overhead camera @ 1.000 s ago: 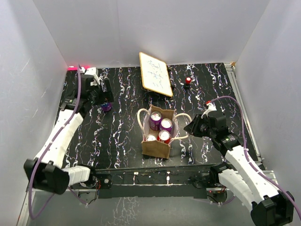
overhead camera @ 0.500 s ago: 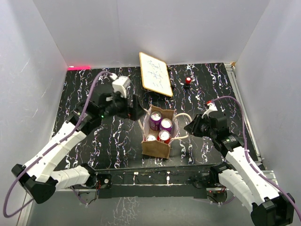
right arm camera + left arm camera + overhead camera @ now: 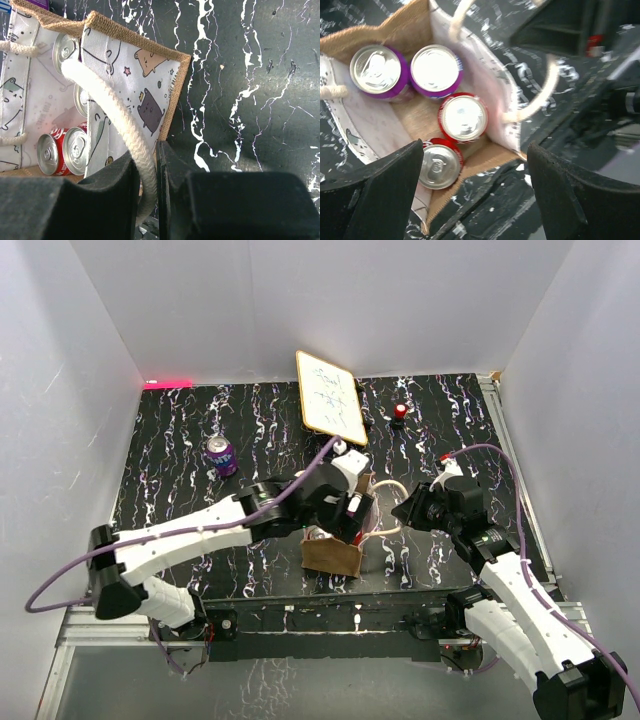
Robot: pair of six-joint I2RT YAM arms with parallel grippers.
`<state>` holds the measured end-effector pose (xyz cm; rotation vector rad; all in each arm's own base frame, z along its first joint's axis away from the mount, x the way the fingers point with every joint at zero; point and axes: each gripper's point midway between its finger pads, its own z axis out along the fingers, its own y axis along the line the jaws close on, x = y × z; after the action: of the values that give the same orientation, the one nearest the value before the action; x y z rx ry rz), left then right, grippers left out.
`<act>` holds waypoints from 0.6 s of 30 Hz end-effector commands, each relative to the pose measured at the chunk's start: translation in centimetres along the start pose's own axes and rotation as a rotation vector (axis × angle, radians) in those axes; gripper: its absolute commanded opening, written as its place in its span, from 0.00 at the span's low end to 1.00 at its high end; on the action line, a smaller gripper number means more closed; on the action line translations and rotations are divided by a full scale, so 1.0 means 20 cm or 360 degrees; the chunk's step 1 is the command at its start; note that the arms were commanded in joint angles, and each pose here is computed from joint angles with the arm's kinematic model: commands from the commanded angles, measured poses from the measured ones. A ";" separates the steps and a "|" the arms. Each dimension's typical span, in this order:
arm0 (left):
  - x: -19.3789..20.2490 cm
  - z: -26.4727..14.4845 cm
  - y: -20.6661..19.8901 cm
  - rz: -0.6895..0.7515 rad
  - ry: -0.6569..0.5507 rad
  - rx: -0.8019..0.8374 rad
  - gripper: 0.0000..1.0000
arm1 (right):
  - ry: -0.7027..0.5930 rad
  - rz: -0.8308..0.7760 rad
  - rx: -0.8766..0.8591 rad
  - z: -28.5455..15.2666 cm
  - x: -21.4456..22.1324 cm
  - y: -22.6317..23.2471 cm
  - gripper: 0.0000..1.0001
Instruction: Take the beverage out of the canvas bag
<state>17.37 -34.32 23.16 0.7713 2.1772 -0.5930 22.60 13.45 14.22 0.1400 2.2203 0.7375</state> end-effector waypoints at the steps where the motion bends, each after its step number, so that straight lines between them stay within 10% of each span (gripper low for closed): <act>1: 0.04 0.04 0.15 0.0048 0.0099 -0.0308 0.81 | -0.0057 0.0010 -0.0054 -0.01 -0.05 0.05 0.20; 18: 0.18 0.25 0.09 0.0008 0.0225 -0.0259 0.81 | 0.0200 0.0154 0.0049 -0.04 0.14 -0.02 0.20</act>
<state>19.08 -34.34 18.04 0.7552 2.2884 -0.3753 20.18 13.28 11.62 0.2473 2.3950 0.7448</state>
